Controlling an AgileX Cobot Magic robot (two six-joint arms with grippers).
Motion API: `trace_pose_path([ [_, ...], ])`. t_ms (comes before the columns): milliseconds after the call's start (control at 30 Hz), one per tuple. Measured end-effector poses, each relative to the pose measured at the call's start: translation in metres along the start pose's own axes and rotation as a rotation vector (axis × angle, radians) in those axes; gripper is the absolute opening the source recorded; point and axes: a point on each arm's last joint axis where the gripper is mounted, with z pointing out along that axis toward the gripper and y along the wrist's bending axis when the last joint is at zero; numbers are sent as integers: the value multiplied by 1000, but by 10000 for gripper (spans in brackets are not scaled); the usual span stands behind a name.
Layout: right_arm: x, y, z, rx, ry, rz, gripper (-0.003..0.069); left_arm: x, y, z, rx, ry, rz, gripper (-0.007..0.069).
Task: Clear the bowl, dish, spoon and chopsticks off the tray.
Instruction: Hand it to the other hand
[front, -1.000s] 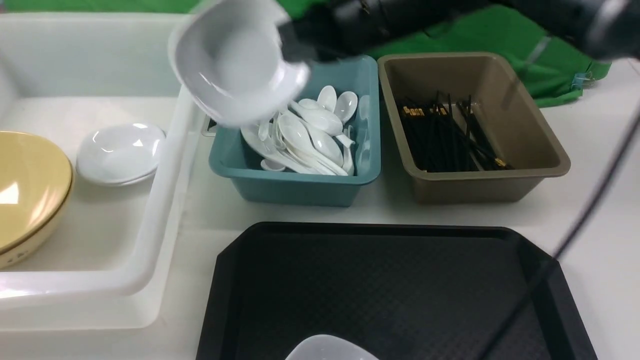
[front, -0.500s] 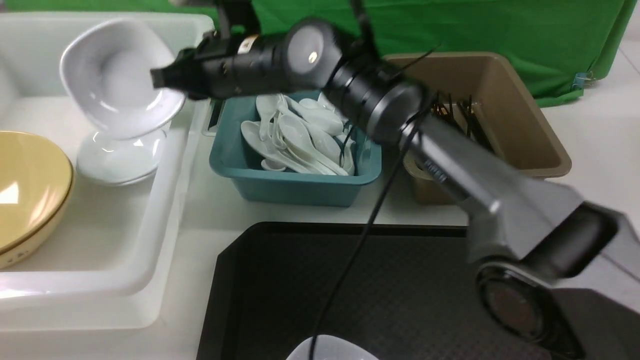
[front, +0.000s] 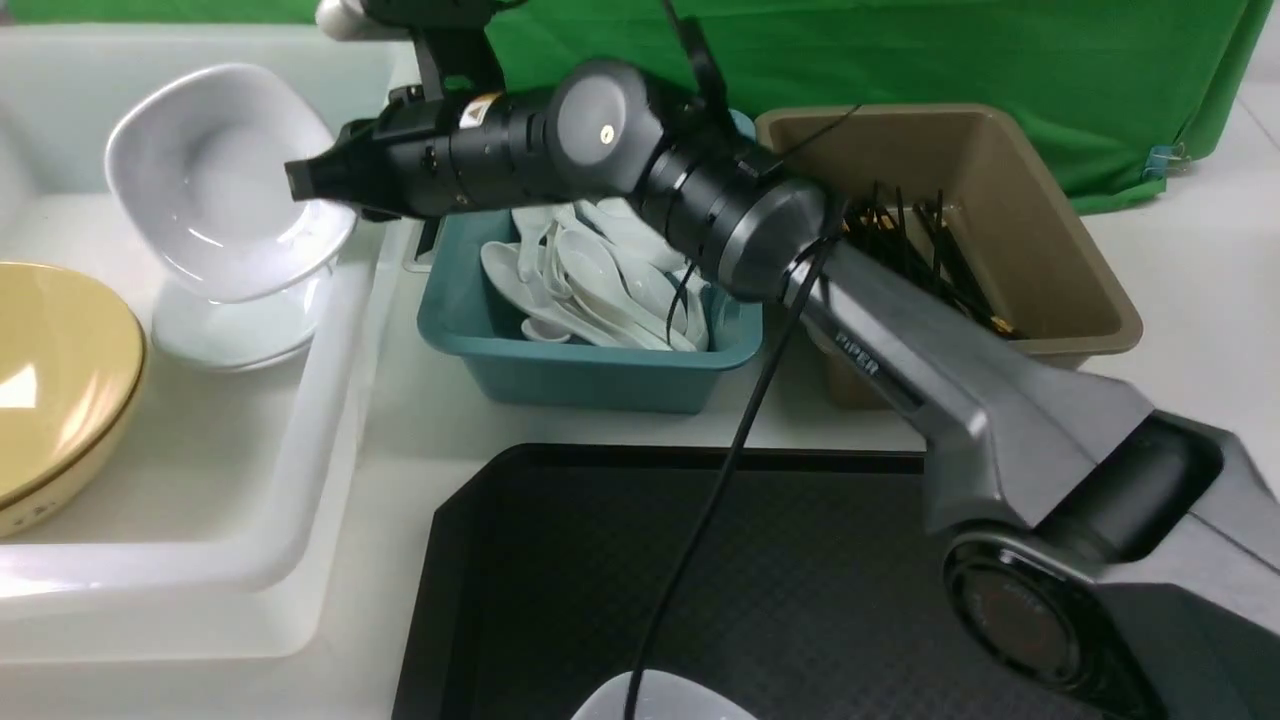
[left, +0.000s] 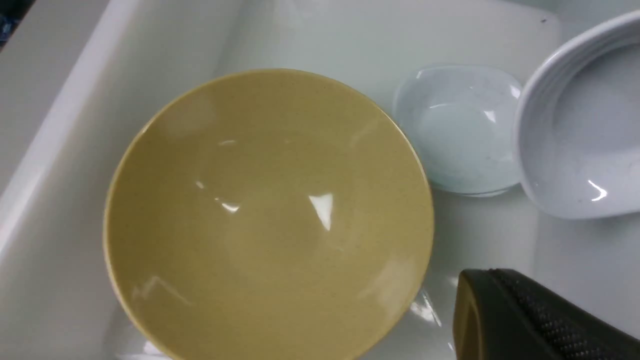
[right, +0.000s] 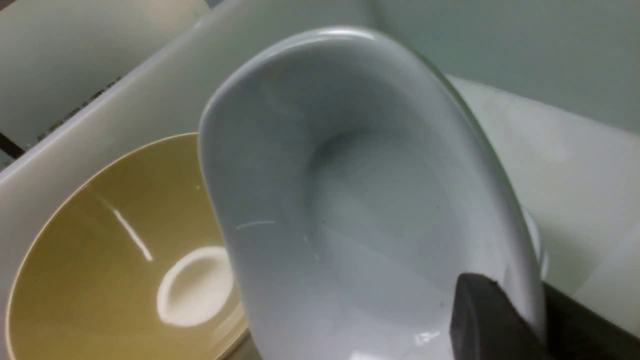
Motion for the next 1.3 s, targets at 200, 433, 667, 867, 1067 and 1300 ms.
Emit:
trace_pose_path([
  [200, -23, 14, -35, -44, 97, -33, 25, -26, 3, 24, 283, 74, -56, -6],
  [433, -34, 14, -59, -53, 182, -21, 25, -44, 28, 47, 533, 27, -27, -3],
  [667, -32, 14, -60, -53, 203, -8, 25, -36, 10, 72, 612, 132, 121, 141],
  [867, -32, 14, -60, -54, 207, -7, 25, -33, -20, 79, 555, 125, 302, 456],
  [1067, -30, 15, -60, -62, 220, -1, 25, -34, -31, 84, 526, 102, 357, 643],
  [1300, -31, 24, -61, -161, 212, 21, 25, -32, -32, 106, 534, 147, 313, 629],
])
